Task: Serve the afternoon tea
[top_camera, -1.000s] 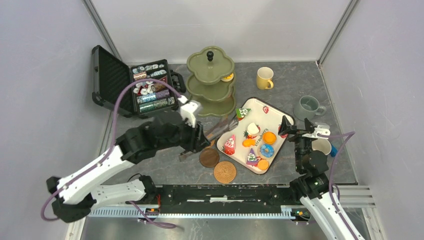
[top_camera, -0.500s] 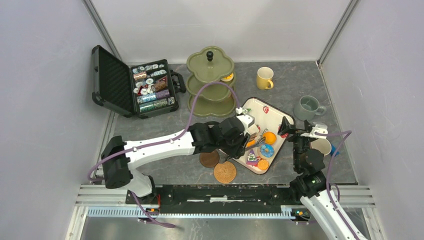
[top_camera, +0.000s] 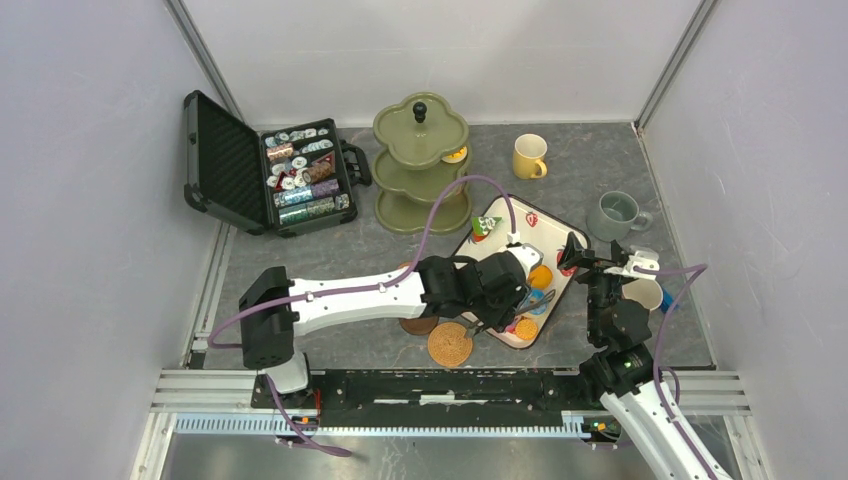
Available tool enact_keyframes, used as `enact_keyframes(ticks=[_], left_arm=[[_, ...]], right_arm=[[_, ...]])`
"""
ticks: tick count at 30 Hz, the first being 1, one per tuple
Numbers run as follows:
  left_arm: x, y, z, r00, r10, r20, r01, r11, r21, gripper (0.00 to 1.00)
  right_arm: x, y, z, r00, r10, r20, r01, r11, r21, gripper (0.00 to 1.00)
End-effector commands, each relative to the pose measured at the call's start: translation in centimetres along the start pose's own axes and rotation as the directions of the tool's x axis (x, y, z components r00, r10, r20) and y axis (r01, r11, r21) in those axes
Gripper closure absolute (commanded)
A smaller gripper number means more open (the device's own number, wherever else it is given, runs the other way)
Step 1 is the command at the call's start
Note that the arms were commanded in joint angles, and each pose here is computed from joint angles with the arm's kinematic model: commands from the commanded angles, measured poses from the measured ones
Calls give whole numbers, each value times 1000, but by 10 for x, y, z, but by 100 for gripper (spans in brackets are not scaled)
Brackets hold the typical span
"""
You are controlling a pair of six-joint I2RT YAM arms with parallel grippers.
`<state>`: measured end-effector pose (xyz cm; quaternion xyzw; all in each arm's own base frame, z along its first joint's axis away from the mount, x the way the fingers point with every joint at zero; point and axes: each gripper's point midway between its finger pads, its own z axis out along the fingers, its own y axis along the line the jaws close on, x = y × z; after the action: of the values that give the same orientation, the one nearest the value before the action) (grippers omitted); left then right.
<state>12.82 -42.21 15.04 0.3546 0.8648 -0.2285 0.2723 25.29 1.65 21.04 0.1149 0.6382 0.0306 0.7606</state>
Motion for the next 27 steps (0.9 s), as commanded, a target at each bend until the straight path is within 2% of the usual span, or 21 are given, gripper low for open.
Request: enact_keyframes(ticks=[1, 6, 27], left_arm=[[-20, -4, -7, 997, 28, 67, -27, 999, -23, 47], [-14, 0, -3, 998, 42, 49, -39, 997, -63, 45], [-1, -5, 15, 998, 59, 8, -59, 996, -68, 37]], right_arm=[[-9, -1, 0, 999, 30, 38, -30, 1000, 8, 2], [-7, -1, 0, 999, 30, 35, -31, 999, 10, 2], [-2, -1, 0, 1000, 22, 18, -23, 1000, 13, 2]])
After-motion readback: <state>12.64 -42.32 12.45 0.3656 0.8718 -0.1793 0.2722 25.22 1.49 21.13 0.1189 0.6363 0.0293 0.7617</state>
